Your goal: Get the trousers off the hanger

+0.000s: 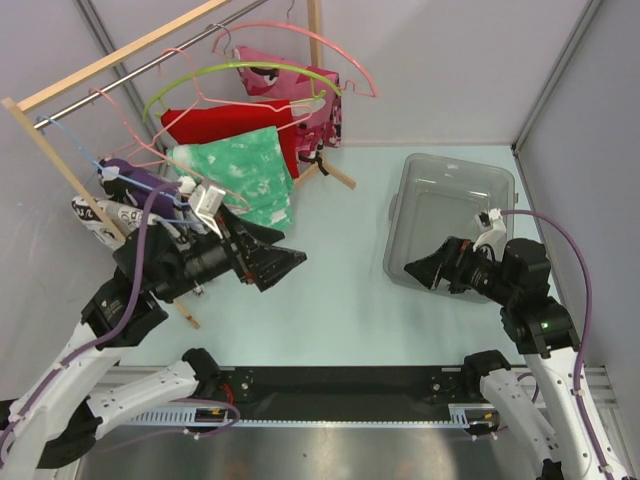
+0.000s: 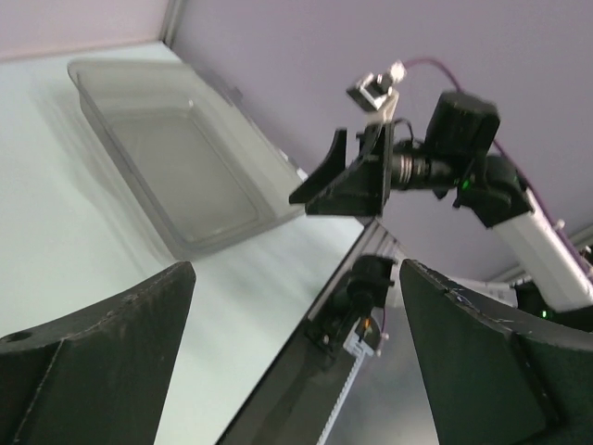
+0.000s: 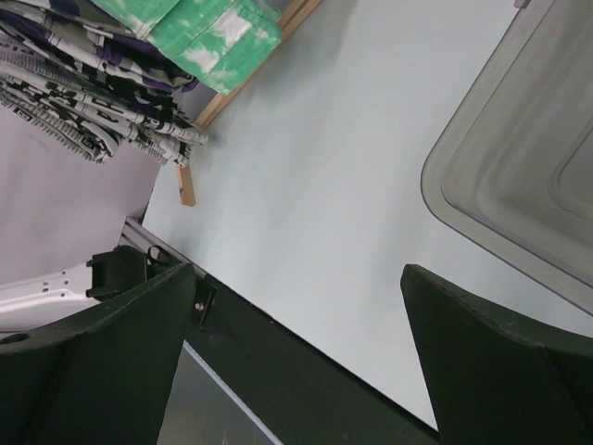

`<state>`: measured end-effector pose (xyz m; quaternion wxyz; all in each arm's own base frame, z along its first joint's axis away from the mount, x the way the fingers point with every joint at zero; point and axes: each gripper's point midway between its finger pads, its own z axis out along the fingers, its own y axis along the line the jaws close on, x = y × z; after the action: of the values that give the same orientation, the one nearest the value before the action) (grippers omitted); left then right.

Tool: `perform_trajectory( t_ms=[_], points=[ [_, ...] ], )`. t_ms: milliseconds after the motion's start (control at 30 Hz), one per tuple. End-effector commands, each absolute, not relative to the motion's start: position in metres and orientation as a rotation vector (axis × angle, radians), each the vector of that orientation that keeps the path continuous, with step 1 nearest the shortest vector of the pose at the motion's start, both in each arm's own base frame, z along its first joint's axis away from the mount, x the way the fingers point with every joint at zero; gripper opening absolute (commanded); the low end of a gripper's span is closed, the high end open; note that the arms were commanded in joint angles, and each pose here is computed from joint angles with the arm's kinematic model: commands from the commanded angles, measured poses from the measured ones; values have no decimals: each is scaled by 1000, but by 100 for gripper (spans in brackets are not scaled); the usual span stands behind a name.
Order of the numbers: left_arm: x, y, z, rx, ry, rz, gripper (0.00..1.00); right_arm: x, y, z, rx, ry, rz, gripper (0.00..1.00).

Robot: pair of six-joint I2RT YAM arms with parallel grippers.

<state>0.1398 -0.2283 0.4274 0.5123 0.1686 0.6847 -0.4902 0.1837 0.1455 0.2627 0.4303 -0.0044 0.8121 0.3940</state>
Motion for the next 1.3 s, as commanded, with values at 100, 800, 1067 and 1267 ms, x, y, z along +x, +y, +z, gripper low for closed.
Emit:
perform_trajectory(
  t_ms=[100, 800, 1067, 1267],
  points=[
    [103, -210, 416, 454, 1611, -1270, 98, 178, 149, 277, -80, 2002, 1005, 100],
    [208, -111, 499, -124, 1750, -515, 88, 178, 154, 289, -71, 1988, 1046, 100],
    [251, -76, 485, -342, 1803, -420, 86, 179, 156, 290, -66, 1987, 1066, 100],
    [256, -57, 490, -463, 1745, -371, 85, 179, 159, 290, -68, 1989, 1078, 100]
  ],
)
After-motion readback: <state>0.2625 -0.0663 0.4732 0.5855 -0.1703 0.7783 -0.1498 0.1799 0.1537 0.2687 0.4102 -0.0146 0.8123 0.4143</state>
